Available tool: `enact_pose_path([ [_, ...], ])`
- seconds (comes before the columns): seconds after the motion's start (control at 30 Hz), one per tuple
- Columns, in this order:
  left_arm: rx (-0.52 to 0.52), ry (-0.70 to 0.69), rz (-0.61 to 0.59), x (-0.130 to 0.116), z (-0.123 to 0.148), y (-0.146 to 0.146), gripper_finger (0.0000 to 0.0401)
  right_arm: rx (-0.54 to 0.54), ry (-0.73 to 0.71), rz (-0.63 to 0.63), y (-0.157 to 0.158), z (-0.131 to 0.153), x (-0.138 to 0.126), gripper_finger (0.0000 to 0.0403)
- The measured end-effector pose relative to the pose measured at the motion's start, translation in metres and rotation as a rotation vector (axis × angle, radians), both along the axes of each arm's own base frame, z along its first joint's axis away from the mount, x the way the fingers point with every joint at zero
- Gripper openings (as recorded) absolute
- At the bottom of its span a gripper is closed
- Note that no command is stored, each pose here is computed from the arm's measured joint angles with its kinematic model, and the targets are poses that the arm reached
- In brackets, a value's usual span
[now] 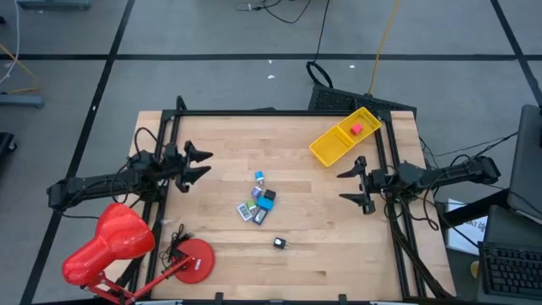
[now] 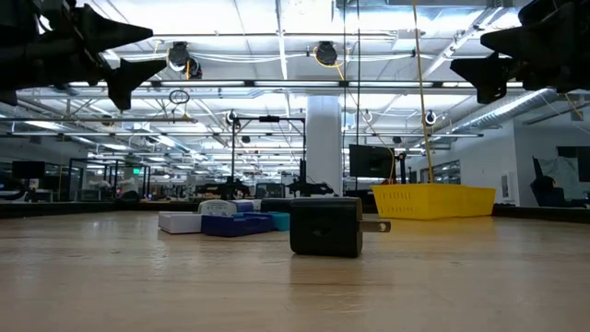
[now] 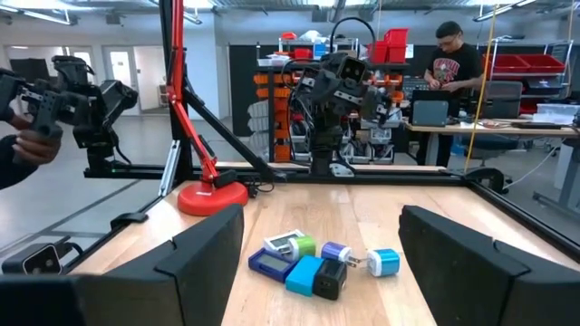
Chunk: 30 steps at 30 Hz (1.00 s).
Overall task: Pick & Place Office items
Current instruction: Put the dark blue charger adapter into the top yellow basket
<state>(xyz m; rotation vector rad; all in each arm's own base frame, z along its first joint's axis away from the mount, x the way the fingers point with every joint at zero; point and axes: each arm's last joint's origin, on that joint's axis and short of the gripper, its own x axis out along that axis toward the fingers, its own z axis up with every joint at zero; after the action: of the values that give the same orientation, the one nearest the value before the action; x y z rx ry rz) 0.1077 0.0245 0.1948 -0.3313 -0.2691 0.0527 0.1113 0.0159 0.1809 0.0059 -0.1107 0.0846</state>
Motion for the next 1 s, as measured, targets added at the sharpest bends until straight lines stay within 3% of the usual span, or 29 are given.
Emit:
enact_pose_path([
  [0.2, -0.214, 0.055, -0.064, 0.007, -0.007, -0.003, 0.0271, -0.008, -0.001, -0.004, 0.0, 0.0, 0.0, 0.0281],
  [0.3, -0.254, 0.145, -0.034, 0.016, -0.017, -0.008, 0.0271, -0.007, -0.005, -0.015, -0.001, 0.0, 0.0, 0.0281],
  [0.47, -0.228, 0.269, 0.059, 0.033, -0.031, -0.02, 0.0271, -0.01, -0.013, -0.036, -0.004, 0.001, 0.0, 0.0281],
  [0.67, -0.19, 0.438, 0.081, 0.061, -0.041, -0.036, 0.0271, -0.01, -0.011, -0.052, -0.005, 0.001, 0.001, 0.0281],
  [0.87, -0.096, 0.599, 0.188, 0.11, -0.043, -0.05, 0.0271, -0.005, 0.002, -0.05, -0.005, 0.0, 0.001, 0.0281],
  [1.0, -0.107, 0.752, 0.283, 0.145, -0.052, -0.054, 0.0271, -0.006, 0.011, -0.05, -0.005, -0.001, 0.001, 0.0281],
])
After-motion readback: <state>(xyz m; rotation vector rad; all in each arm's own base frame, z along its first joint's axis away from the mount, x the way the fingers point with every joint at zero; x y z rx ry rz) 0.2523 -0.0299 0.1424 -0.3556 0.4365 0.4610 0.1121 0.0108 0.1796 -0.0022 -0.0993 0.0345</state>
